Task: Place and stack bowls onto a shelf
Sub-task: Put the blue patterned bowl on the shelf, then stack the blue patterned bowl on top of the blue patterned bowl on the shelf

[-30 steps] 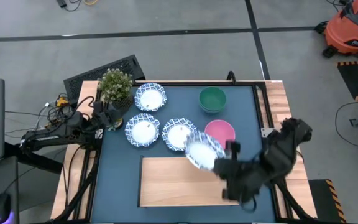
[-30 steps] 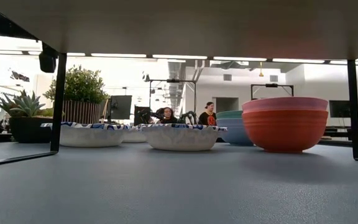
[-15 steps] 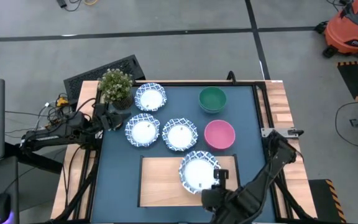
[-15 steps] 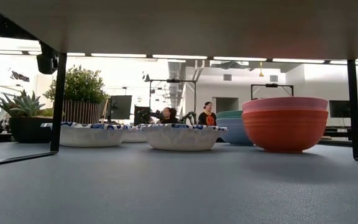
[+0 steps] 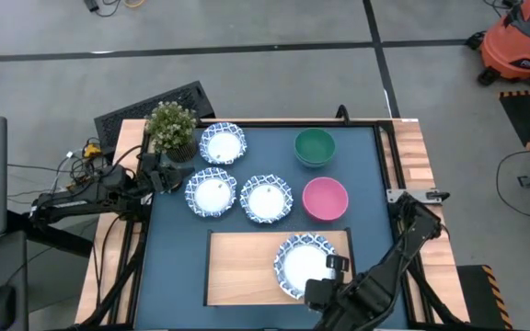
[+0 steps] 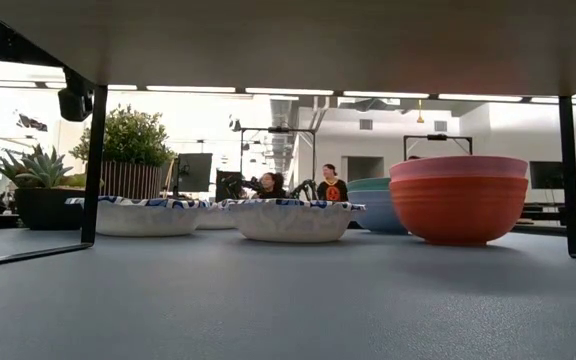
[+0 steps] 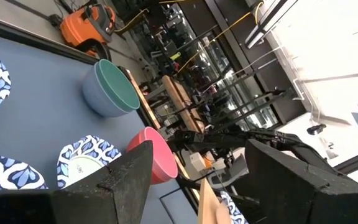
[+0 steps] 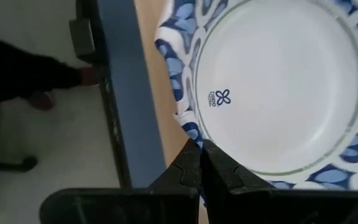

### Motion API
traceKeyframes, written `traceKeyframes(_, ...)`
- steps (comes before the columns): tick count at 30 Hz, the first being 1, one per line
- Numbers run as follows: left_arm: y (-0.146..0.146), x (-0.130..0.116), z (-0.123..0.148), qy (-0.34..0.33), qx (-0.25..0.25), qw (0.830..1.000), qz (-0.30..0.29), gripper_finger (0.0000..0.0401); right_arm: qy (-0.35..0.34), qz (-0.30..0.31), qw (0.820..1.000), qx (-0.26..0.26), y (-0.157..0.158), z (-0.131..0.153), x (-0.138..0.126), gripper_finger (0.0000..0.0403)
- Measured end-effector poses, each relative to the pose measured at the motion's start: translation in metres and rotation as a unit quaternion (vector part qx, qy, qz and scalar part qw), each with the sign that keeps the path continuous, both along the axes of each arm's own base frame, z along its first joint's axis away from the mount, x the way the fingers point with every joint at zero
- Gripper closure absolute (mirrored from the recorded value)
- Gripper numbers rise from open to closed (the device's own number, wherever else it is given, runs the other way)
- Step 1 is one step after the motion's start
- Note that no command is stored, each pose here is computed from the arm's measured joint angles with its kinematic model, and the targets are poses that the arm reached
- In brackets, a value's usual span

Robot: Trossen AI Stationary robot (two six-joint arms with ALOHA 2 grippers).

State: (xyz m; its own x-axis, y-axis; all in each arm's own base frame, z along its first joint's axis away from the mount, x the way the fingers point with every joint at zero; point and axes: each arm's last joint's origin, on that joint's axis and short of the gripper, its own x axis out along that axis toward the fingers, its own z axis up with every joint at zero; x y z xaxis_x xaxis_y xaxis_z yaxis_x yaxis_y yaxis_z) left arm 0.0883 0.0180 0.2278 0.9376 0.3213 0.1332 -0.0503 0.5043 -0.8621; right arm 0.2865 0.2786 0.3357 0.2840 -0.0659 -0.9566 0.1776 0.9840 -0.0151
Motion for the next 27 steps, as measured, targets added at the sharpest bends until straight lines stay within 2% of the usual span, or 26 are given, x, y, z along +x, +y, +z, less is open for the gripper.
traceKeyframes(8,0.000,0.000,0.000,-0.002,-0.002,1.000,0.000,0.0158,0.050,-0.032,0.998,0.005,-0.005,-0.020,0.005,0.0375)
traceKeyframes(15,0.000,0.000,0.000,-0.004,-0.007,1.000,-0.001,0.0158,0.081,-0.061,0.995,0.011,-0.007,-0.031,0.007,0.0289)
traceKeyframes(21,0.000,0.000,0.000,-0.004,-0.006,1.000,0.000,0.0158,0.076,-0.066,0.994,0.031,-0.008,-0.022,0.004,0.0242)
traceKeyframes(27,0.000,0.000,0.000,-0.004,-0.005,1.000,0.000,0.0158,0.056,-0.050,0.996,0.058,-0.007,-0.002,0.001,0.0231)
